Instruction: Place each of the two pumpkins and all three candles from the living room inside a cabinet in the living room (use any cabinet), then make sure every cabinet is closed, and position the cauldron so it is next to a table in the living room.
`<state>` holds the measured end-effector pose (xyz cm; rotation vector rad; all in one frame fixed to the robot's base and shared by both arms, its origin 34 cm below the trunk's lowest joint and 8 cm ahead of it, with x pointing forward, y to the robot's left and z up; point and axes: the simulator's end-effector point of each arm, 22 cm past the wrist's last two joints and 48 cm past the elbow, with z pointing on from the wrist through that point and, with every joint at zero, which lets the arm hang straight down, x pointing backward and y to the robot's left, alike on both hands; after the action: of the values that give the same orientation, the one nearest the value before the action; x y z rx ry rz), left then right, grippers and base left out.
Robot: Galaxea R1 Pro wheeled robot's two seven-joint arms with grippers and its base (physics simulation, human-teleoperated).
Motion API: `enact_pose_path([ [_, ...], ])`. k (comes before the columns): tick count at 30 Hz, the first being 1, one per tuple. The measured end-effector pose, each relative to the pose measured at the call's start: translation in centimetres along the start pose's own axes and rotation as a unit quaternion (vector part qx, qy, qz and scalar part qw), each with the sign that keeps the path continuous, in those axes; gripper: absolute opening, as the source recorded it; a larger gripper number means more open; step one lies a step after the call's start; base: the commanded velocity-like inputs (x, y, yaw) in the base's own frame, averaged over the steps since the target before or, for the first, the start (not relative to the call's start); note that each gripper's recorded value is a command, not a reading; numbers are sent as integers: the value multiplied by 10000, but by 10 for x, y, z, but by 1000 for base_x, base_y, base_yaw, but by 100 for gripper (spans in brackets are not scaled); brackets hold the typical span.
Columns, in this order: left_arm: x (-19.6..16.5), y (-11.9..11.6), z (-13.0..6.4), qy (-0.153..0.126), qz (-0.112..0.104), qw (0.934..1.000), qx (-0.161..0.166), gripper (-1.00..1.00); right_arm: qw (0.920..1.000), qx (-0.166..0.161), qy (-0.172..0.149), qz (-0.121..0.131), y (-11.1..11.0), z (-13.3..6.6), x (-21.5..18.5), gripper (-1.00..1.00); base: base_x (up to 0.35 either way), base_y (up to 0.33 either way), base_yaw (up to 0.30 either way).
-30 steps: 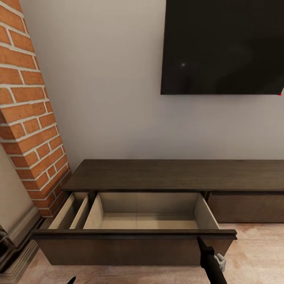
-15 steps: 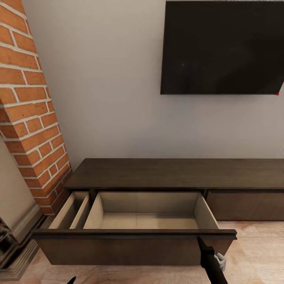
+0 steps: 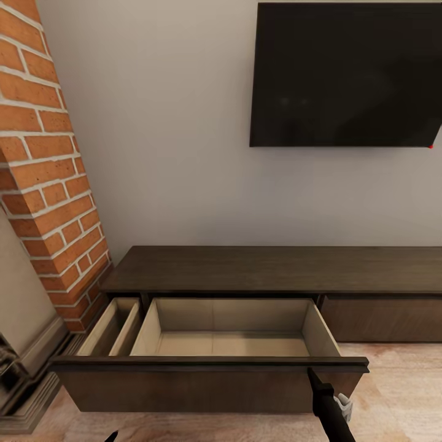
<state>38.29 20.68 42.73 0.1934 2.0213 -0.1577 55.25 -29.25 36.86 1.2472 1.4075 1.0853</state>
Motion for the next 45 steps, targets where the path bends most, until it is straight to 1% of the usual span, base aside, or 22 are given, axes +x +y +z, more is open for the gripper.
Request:
enact_pose_path([
  [6, 0, 0, 0, 2, -1, 10000, 0, 100, 9999, 160, -6, -39, 3, 16, -2, -100, -125, 0, 0],
  [14, 0, 0, 0, 0, -3, 10000, 0, 100, 9998, 201, -12, -38, 4, 19, -2, -100, -22, 0, 0],
  [15, 0, 0, 0, 0, -4, 10000, 0, 100, 9998, 201, -12, -38, 4, 19, -2, 100, -4, 0, 0],
  [16, 0, 0, 0, -3, -4, 10000, 0, 100, 9997, -15, -207, 128, 0, -2, -12, 100, -2, 0, 0],
  [17, 0, 0, 0, -3, -2, 10000, 0, 100, 9997, -34, -209, 138, 0, -3, -12, 100, -1, 0, 0],
  [30, 0, 0, 0, 4, -1, 10000, 0, 100, 9997, -35, -213, 136, 0, -3, -12, 100, -3, 0, 0],
  [37, 1, 0, 0, 6, -1, 10000, 0, 100, 9997, -45, -213, 136, 0, -3, -12, 100, -173, 0, 0],
  [45, 1, 0, 0, 12, -2, 10000, 5, 100, 9996, -84, -232, 135, 2, -3, -13, 100, -35, 0, 0],
])
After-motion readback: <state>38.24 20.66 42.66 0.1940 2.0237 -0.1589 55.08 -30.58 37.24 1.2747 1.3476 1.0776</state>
